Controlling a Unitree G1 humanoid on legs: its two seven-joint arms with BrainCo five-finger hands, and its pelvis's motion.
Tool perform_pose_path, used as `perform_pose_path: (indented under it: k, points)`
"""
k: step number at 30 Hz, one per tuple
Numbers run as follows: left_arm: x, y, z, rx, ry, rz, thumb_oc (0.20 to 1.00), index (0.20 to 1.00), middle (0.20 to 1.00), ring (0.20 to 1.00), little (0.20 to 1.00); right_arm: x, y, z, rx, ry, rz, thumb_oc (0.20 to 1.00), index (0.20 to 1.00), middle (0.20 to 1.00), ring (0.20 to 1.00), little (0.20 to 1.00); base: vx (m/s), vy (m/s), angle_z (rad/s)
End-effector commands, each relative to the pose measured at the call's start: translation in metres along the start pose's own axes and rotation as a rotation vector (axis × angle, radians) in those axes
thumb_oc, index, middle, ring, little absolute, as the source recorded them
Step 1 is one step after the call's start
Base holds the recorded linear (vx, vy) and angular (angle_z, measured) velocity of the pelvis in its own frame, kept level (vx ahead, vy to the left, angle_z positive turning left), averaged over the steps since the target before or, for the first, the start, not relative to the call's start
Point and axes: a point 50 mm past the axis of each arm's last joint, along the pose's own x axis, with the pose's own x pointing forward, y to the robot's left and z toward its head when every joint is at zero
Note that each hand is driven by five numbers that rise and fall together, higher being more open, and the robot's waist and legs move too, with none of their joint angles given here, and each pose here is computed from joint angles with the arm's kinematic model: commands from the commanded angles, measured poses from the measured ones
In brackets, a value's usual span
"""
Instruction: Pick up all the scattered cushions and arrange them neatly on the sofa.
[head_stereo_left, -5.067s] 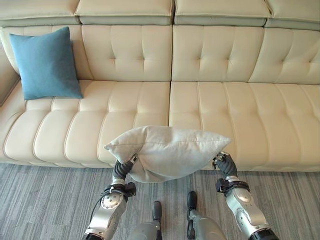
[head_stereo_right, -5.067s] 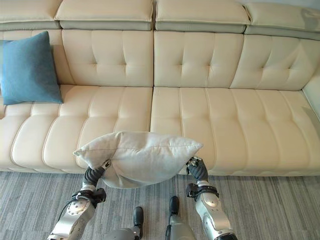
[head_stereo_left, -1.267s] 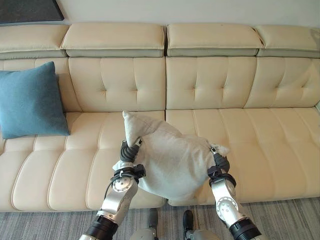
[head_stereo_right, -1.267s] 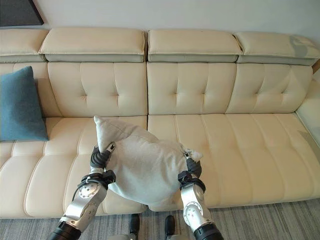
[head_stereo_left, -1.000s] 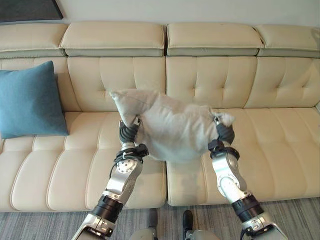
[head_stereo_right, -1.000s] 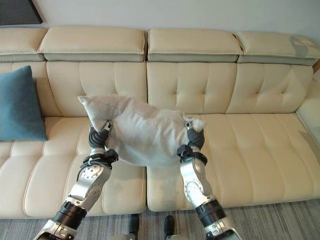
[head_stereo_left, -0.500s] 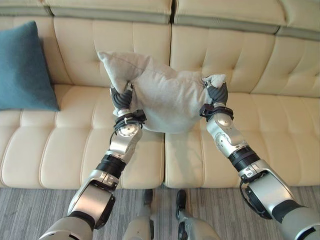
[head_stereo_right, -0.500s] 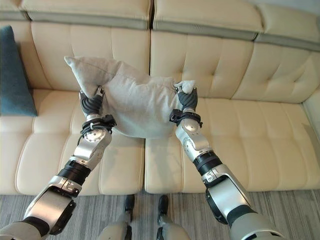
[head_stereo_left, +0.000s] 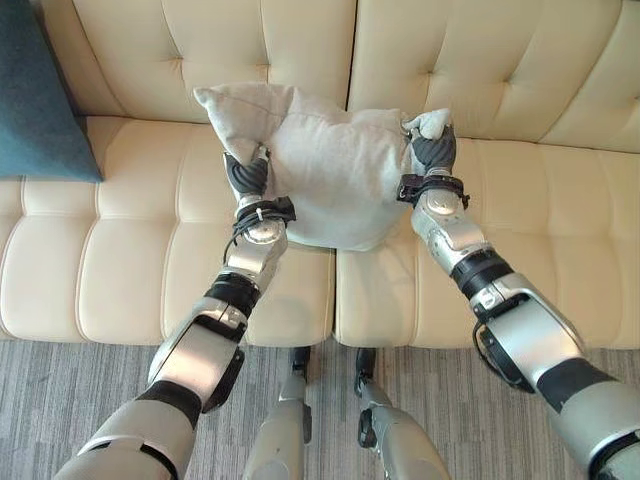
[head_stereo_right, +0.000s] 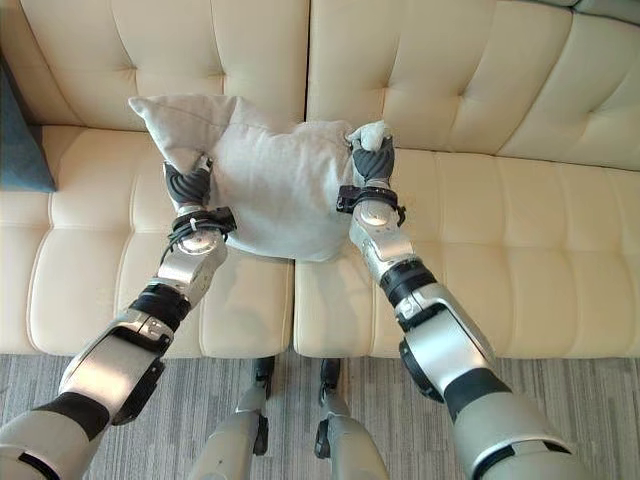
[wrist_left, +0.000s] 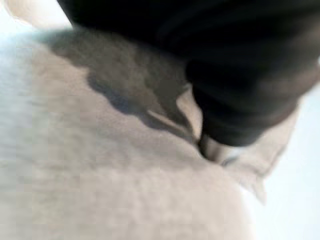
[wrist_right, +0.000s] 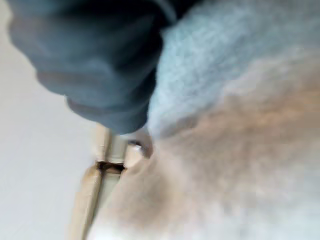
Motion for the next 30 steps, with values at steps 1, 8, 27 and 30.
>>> perform_pose_path:
  k: [1, 8, 27, 30]
  points:
    - [0.016, -0.025, 0.039, -0.102, 0.019, -0.117, 1.0, 1.0, 1.0, 1.0, 1.0, 0.018, -0.024, 0.017, -0.144, 0.023, -0.055, 1.0, 1.0, 1.0, 1.0, 1.0, 0.0, 0.0, 0.0]
    - [0.056, 0.096, 0.05, -0.286, -0.021, 0.127, 1.0, 1.0, 1.0, 1.0, 1.0, 0.014, -0.13, -0.016, 0.167, 0.084, -0.384, 1.0, 1.0, 1.0, 1.0, 1.0, 0.01, -0.005, -0.03]
    - [-0.224, 0.225, -0.225, 0.118, 0.919, 0.087, 1.0, 1.0, 1.0, 1.0, 1.0, -0.256, -0.18, -0.266, 0.201, 0.85, -0.394, 1.0, 1.0, 1.0, 1.0, 1.0, 0.01, 0.033, -0.04]
    - [-0.248, 0.219, -0.237, 0.189, 1.018, 0.005, 1.0, 1.0, 1.0, 1.0, 1.0, -0.284, -0.176, -0.278, 0.149, 0.957, -0.364, 1.0, 1.0, 1.0, 1.0, 1.0, -0.11, 0.114, -0.16]
